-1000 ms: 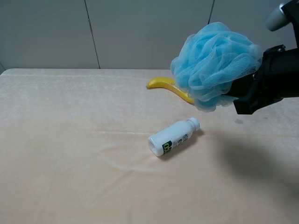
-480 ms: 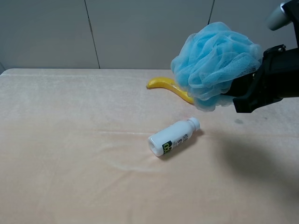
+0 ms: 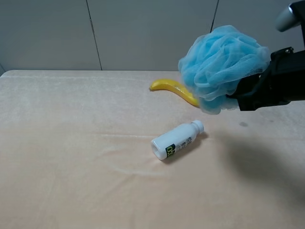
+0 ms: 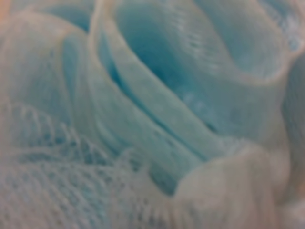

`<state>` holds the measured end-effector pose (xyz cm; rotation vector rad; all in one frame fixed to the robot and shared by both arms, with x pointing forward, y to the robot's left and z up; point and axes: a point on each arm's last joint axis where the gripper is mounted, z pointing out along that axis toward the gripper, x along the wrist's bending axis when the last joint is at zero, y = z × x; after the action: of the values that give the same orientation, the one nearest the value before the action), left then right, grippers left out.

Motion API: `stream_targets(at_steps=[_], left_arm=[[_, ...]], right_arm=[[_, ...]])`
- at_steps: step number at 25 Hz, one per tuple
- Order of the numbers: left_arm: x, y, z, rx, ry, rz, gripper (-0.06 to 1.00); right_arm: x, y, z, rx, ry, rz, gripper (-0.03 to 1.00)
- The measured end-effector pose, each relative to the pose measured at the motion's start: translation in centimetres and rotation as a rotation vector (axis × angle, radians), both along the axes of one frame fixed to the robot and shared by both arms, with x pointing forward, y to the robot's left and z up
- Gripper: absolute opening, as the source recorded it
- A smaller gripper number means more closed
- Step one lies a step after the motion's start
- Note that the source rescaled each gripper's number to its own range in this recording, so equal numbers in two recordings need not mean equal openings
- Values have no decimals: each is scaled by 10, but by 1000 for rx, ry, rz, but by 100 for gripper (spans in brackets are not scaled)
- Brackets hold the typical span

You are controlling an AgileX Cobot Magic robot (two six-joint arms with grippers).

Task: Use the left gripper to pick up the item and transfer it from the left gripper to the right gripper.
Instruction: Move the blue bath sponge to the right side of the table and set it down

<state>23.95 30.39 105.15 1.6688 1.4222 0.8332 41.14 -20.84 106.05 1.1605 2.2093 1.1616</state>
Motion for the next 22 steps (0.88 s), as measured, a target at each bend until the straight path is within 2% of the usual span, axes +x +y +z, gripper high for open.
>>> stream_targets(at_steps=[3,6,9,14,22], left_arm=[[-1,0,0,0,0,153,99],[-3,0,0,-1,-15,289,99],[-6,-1,0,0,-39,378,99],[-7,-1,0,3,-40,421,99],[-7,-1,0,4,-41,423,99]], right_arm=[[-1,-4,-4,-25,46,-41,0],[-2,-9,-10,-93,94,-73,0],[4,-12,-16,-168,162,-110,0],[30,-11,-32,-281,300,-159,0],[94,-34,-54,-311,441,-312,0]])
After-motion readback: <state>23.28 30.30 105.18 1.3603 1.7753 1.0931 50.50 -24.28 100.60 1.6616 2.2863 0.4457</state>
